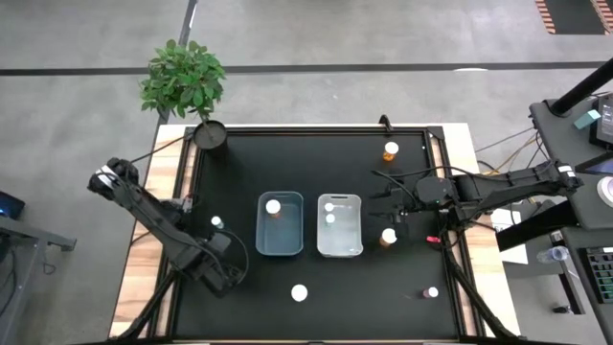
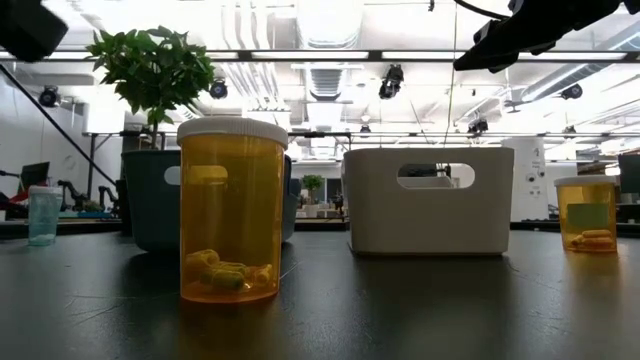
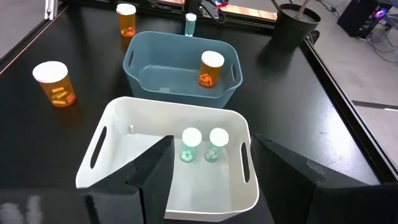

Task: Pick and place medicine bottles into bin by pill shape (circle, oval)
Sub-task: Put the orange capsule bottle into the blue bin

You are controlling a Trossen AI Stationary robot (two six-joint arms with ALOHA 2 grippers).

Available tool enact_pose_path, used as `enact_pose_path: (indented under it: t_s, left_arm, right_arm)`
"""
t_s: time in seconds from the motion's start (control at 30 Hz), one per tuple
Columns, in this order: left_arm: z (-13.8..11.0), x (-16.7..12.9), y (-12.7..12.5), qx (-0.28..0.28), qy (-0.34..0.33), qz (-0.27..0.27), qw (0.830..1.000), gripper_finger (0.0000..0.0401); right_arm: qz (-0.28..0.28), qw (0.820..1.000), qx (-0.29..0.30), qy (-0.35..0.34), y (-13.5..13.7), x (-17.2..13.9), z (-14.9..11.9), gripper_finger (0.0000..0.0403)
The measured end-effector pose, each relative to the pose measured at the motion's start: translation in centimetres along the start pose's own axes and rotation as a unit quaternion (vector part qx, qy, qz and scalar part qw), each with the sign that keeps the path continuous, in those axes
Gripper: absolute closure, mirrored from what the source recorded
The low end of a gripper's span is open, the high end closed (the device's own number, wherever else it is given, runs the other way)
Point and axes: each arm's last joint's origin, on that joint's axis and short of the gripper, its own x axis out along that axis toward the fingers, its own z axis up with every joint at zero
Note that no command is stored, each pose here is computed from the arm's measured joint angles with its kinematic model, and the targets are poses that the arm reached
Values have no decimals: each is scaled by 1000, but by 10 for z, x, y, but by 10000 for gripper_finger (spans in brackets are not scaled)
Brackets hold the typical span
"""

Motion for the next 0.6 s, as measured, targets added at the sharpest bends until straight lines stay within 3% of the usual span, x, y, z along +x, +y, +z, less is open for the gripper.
enact_pose_path:
  t_s: [0.37,0.6]
  left_arm:
    - [-2,24,7,6,10,27,1000,128]
    - [-2,26,7,10,11,22,1000,187]
  right_arm:
    - [0,1000,0,0,0,0,0,200]
    - [0,1000,0,0,0,0,0,200]
